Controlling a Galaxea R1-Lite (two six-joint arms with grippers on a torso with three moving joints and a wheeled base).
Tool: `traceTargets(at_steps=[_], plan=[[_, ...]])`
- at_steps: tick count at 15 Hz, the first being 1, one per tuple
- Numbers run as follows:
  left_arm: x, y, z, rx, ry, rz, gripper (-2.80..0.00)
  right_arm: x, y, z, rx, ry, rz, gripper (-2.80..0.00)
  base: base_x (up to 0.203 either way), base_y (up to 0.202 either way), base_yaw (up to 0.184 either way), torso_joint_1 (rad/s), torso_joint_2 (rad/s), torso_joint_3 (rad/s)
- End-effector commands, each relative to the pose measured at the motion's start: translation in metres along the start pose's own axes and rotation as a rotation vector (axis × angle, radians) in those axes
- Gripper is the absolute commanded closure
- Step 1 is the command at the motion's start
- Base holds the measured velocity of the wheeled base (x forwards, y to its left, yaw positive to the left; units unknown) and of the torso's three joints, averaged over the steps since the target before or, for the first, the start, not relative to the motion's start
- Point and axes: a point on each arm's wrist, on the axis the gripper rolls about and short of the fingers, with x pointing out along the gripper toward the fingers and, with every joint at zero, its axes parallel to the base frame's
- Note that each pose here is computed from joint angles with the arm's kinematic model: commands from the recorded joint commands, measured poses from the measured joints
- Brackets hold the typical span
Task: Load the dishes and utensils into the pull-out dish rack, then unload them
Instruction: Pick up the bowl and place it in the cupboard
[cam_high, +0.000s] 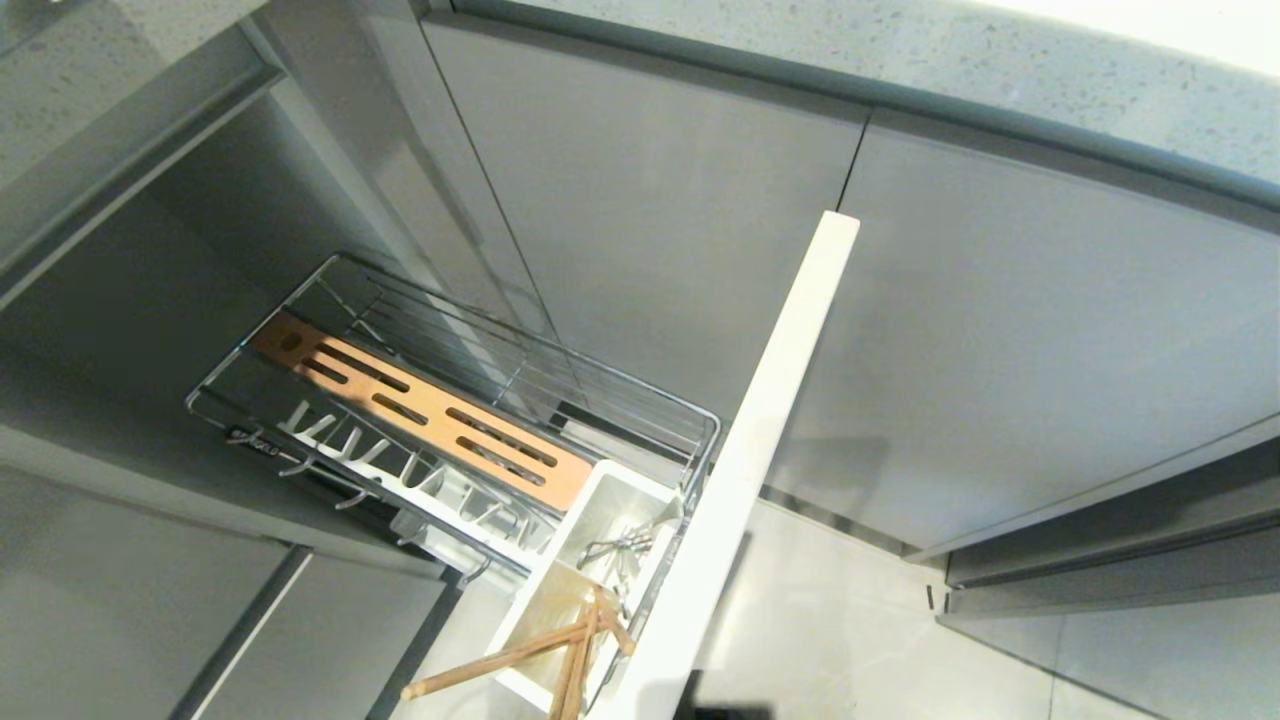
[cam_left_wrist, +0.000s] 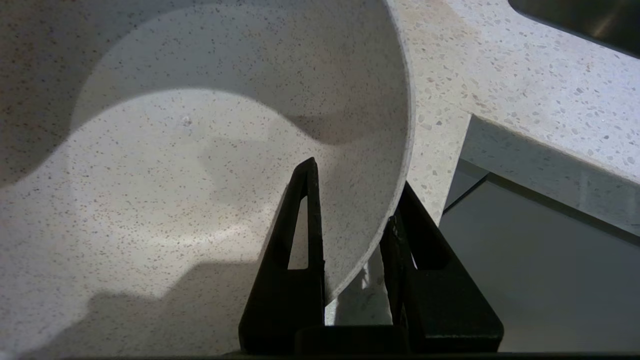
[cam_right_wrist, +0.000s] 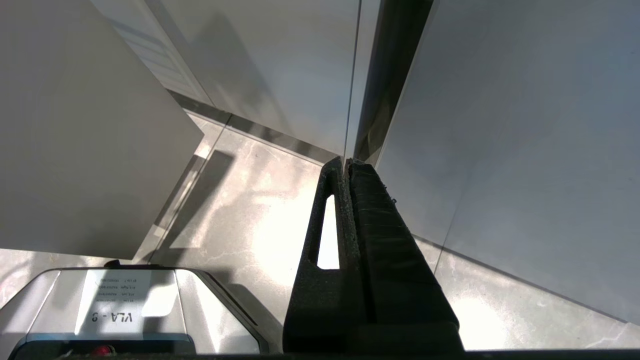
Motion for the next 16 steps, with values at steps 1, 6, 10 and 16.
traceTargets(at_steps=[1,6,10,16], plan=[[-0.003,0.000,0.002,0.001,-0.007,-0.001,0.00,0.000,0.000,0.000,0.000,0.002,0.001,0.00,0.000,0.000,0.000,0.000,0.00,0.000],[-0.023,-0.003,0.014,0.005,-0.055,-0.021,0.00,0.000,0.000,0.000,0.000,0.002,0.001,0.00,0.000,0.000,0.000,0.000,0.00,0.000],[-0.057,-0.011,0.029,0.006,-0.121,-0.091,0.00,0.000,0.000,0.000,0.000,0.002,0.001,0.00,0.000,0.000,0.000,0.000,0.00,0.000],[-0.101,-0.022,0.043,-0.016,-0.201,-0.245,0.00,0.000,0.000,0.000,0.000,0.002,0.001,0.00,0.000,0.000,0.000,0.000,0.00,0.000]])
